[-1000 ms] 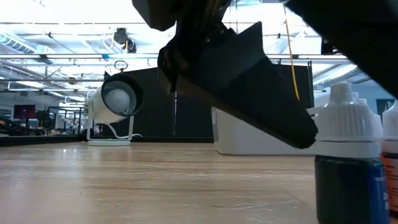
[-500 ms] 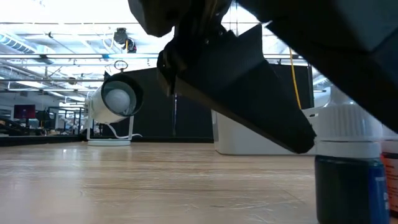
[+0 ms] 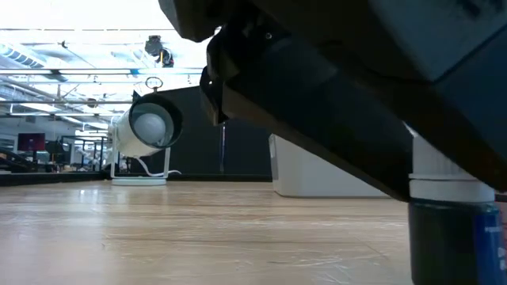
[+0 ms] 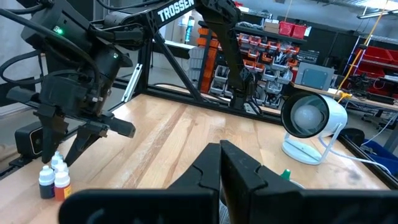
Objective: Pick & Place food coloring
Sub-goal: Put the small blue food coloring bottle into the gray bin
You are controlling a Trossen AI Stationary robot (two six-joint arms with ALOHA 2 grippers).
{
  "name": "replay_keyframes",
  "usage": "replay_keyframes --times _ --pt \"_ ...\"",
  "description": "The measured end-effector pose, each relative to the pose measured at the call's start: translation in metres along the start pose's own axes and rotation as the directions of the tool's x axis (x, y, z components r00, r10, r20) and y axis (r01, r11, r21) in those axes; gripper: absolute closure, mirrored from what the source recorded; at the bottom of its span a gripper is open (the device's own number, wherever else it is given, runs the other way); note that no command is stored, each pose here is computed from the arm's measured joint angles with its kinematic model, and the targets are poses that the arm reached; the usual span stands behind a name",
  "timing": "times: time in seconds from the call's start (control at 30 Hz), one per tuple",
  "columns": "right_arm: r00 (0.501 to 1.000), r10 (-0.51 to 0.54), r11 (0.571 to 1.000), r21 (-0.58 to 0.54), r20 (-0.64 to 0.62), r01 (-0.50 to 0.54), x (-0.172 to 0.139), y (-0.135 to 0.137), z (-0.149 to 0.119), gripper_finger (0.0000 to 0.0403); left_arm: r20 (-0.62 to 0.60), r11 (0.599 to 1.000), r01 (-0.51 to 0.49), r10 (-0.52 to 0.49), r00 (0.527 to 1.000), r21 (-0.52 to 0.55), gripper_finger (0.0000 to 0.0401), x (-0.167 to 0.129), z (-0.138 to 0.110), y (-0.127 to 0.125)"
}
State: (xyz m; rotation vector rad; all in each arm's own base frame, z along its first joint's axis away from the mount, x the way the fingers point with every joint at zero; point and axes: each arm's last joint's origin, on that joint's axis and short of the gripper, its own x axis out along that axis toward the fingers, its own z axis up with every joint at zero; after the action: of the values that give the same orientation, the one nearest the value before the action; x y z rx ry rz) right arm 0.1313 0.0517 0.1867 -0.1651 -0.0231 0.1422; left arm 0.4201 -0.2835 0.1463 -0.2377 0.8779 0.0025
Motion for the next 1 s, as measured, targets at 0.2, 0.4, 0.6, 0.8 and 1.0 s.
replay_keyframes --times 0.2,0.4,0.6,0.8,1.0 --pt "1.000 0.000 1.000 0.000 0.000 0.000 0.000 0.000 0.000 0.0399 0.002 1.000 -0.003 0.003 1.000 0.001 0.0289 0.000 0.000 0.000" --pt "1.000 0.000 1.000 0.000 0.000 0.000 0.000 0.000 0.000 0.0399 -0.014 1.000 0.020 -0.020 1.000 0.021 0.0315 0.000 0.000 -0.001" --pt "1.000 0.000 1.000 0.000 0.000 0.000 0.000 0.000 0.000 0.0399 -0.053 0.993 0.075 -0.070 0.996 0.097 0.0328 -0.007 0.000 -0.004" --pt "1.000 0.001 1.000 -0.001 -0.004 -0.001 0.000 0.000 0.000 0.0399 -0.058 0.976 0.078 -0.067 0.996 0.202 0.0331 -0.036 0.012 -0.004" --pt "1.000 0.001 1.000 -0.002 -0.007 -0.001 0.000 0.000 -0.001 0.0399 -0.016 0.945 0.003 0.003 1.000 0.328 0.0322 -0.078 0.031 0.003"
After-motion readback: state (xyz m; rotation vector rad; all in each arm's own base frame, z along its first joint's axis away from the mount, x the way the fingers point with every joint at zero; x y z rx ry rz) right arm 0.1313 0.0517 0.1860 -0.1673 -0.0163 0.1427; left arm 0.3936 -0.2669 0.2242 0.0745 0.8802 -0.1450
